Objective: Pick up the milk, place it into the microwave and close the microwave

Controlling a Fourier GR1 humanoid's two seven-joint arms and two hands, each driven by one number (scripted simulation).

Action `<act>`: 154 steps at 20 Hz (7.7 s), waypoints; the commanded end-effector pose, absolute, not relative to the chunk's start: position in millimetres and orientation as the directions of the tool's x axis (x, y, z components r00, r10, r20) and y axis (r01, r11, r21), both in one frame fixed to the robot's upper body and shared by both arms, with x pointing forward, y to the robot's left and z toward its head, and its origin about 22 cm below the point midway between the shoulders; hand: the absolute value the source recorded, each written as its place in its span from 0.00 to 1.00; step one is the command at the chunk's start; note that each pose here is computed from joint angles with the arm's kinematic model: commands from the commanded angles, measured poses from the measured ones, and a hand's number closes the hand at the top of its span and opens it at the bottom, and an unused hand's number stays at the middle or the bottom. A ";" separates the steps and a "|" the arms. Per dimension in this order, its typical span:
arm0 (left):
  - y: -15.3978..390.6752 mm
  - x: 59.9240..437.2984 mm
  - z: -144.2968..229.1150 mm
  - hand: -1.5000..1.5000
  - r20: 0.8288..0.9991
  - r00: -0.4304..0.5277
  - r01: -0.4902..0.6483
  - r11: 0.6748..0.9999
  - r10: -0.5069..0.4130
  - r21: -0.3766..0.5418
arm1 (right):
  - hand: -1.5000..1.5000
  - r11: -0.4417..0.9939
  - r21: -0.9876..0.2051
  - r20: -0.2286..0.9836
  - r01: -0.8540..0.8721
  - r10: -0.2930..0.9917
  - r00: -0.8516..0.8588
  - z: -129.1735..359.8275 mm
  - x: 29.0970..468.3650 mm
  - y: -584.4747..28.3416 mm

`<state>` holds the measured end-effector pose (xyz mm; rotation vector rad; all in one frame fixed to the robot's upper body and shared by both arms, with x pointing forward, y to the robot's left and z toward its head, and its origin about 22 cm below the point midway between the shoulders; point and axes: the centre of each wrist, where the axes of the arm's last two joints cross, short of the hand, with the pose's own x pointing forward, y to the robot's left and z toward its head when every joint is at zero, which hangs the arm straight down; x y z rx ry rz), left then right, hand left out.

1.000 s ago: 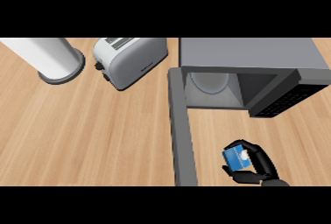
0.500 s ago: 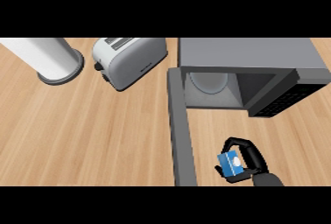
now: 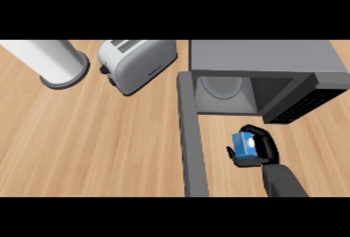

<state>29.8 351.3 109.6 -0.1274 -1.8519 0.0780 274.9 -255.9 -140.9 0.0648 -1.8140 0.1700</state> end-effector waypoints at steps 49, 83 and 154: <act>362.7 80.2 131.9 0.00 0.914 -0.367 0.218 0.971 0.174 -0.098 | 1.00 0.830 -0.448 0.820 0.333 0.530 -0.217 47.4 433.3 -300.2; 366.9 109.0 139.9 0.00 0.932 -0.349 0.260 0.966 0.098 -0.004 | 0.00 0.855 -0.482 0.818 0.193 0.518 -0.251 78.9 456.8 -245.0; 205.3 221.5 7.9 1.00 0.984 -0.160 0.656 0.735 -0.084 0.169 | 0.00 0.996 0.041 0.988 -0.076 -0.052 -0.144 -146.6 211.8 -326.1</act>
